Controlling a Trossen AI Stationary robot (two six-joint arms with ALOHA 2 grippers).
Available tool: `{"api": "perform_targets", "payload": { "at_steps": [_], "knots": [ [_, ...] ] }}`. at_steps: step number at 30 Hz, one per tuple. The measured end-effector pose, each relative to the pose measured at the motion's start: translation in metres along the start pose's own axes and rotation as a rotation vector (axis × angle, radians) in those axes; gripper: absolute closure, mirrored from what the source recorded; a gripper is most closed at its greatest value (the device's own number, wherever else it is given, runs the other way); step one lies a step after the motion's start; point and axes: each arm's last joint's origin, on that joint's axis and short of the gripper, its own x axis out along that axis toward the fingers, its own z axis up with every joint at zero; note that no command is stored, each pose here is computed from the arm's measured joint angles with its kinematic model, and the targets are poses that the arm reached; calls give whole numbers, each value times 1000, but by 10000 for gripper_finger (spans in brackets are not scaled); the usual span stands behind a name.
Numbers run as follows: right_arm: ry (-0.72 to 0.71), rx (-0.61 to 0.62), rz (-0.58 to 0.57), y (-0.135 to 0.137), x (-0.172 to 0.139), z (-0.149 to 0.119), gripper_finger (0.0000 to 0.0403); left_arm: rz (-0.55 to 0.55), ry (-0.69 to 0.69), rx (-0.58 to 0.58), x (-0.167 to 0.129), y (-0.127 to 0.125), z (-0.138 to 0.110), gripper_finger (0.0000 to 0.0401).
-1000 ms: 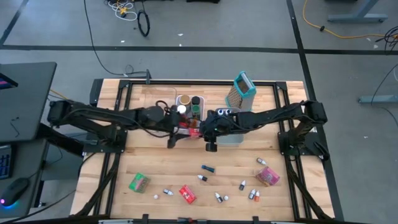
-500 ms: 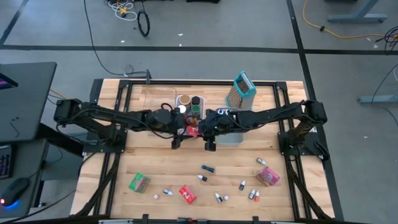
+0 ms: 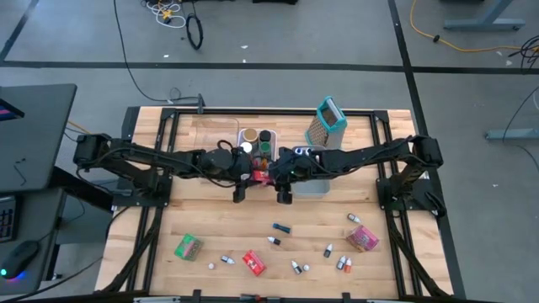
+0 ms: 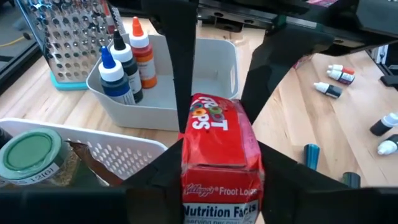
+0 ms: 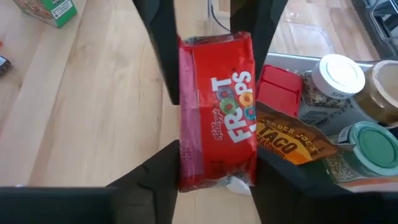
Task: Pick & Place Kitchen Items
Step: Put the red cereal box into the transparent bin
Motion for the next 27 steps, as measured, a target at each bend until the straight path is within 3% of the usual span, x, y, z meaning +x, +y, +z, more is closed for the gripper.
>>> {"api": "perform_targets", "payload": {
  "at_steps": [8,14,19,23,27],
  "knots": [
    [-16,-9,-90,6,-23,5,175,24,-13,-16,-12,1,5,240],
    [-28,80,-81,9,-59,9,170,138,-64,-18,-48,6,18,248],
    [-50,109,-66,14,-69,11,170,220,-180,-33,-89,10,32,246],
    [-48,90,-63,16,-68,11,170,352,-199,4,-115,14,33,242],
    [-41,89,-64,16,-66,10,170,503,-115,33,-124,21,24,250]
  ]
}}
